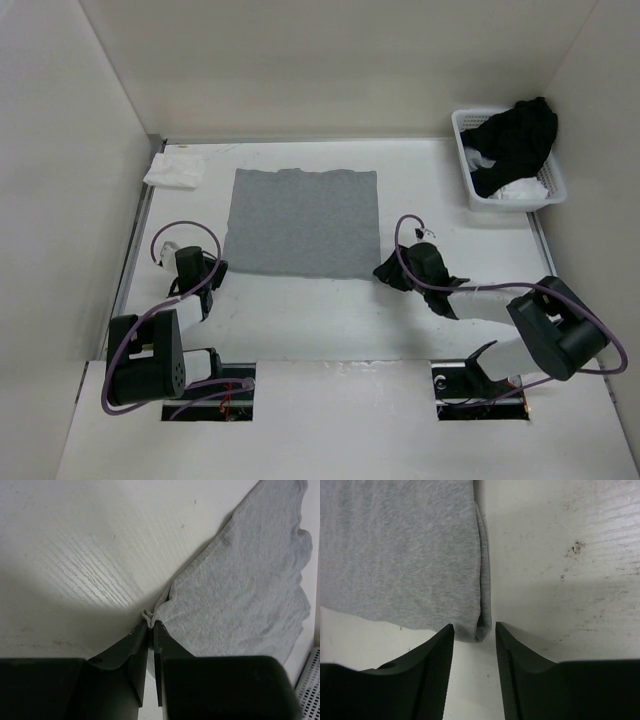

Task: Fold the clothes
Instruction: Fold the tank top

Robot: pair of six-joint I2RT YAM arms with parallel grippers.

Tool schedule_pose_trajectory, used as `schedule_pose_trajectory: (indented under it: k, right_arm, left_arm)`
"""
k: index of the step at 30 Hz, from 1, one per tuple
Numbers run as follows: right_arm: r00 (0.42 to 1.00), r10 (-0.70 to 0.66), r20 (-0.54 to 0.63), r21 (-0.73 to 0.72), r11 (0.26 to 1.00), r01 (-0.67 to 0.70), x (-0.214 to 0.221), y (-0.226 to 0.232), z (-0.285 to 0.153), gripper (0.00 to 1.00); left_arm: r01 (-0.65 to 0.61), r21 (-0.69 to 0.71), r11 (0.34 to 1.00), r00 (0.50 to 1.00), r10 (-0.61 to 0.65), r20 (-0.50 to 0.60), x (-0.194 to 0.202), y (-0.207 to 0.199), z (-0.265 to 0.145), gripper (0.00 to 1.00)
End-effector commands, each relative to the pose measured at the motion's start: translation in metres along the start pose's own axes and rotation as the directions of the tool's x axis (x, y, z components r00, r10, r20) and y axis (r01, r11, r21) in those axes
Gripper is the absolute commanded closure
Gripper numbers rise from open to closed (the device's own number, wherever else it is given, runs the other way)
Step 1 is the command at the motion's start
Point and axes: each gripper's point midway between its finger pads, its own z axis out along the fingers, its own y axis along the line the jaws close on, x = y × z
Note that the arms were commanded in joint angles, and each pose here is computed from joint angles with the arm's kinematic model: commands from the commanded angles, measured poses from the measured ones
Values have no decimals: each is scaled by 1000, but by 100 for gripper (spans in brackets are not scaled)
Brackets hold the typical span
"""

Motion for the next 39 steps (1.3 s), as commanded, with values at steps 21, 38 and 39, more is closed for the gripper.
schedule_pose_trajectory:
  k: [21, 38, 39]
  right_arm:
    - [970, -28, 241, -243, 966, 89, -73, 94, -102, 99]
    - [864, -130, 487, -304, 902, 307, -142, 168, -280, 98]
    - [862, -142, 486, -282, 908, 309, -143, 167, -267, 98]
  left_arm:
    - [-83, 376, 923, 978, 4, 206, -57, -123, -129, 100]
    - [-162, 576, 801, 937, -57, 344, -114, -192, -287, 100]
    - [-159, 553, 818, 942, -41, 333, -109, -189, -271, 100]
